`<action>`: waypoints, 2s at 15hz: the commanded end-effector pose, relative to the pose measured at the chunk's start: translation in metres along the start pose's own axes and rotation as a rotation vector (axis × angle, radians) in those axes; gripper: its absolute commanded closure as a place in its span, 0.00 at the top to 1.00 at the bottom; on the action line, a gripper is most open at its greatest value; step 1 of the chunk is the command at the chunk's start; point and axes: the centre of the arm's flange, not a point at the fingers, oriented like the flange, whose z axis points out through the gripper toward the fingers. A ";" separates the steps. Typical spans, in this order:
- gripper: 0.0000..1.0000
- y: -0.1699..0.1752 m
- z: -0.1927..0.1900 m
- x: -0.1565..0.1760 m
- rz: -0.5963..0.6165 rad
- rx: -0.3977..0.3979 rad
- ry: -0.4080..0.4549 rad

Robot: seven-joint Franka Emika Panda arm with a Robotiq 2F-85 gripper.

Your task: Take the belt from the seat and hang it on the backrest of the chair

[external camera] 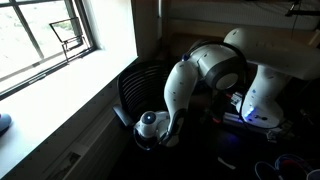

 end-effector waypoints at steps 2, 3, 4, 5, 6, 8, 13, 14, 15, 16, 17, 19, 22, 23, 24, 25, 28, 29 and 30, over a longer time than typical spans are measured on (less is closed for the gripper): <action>1.00 0.008 0.001 0.000 0.036 -0.042 -0.010; 1.00 0.007 0.001 -0.001 0.041 -0.048 -0.010; 1.00 0.006 0.002 -0.001 0.050 -0.061 -0.014; 1.00 0.007 -0.001 -0.003 0.057 -0.063 -0.012; 1.00 0.008 -0.006 -0.006 0.059 -0.074 -0.012; 1.00 0.014 -0.021 -0.009 0.076 -0.090 0.009; 1.00 0.022 -0.017 0.002 0.100 -0.112 0.052; 1.00 0.023 -0.020 0.002 0.104 -0.108 0.057; 1.00 0.023 -0.022 0.001 0.106 -0.107 0.059; 1.00 0.023 -0.012 0.002 0.096 -0.088 0.067; 1.00 0.022 0.005 0.003 0.094 -0.075 0.078; 1.00 0.019 0.028 0.002 0.100 -0.137 0.056; 1.00 0.019 0.048 0.000 0.093 -0.219 0.055; 1.00 0.022 0.021 -0.006 0.084 -0.155 0.060; 1.00 0.021 0.020 -0.005 0.078 -0.167 0.063; 0.75 0.021 0.019 -0.005 0.078 -0.168 0.064; 0.59 0.023 0.023 -0.004 0.109 -0.001 0.081; 0.52 0.029 0.024 -0.007 0.119 0.029 0.081; 0.44 0.037 0.025 -0.008 0.136 0.068 0.085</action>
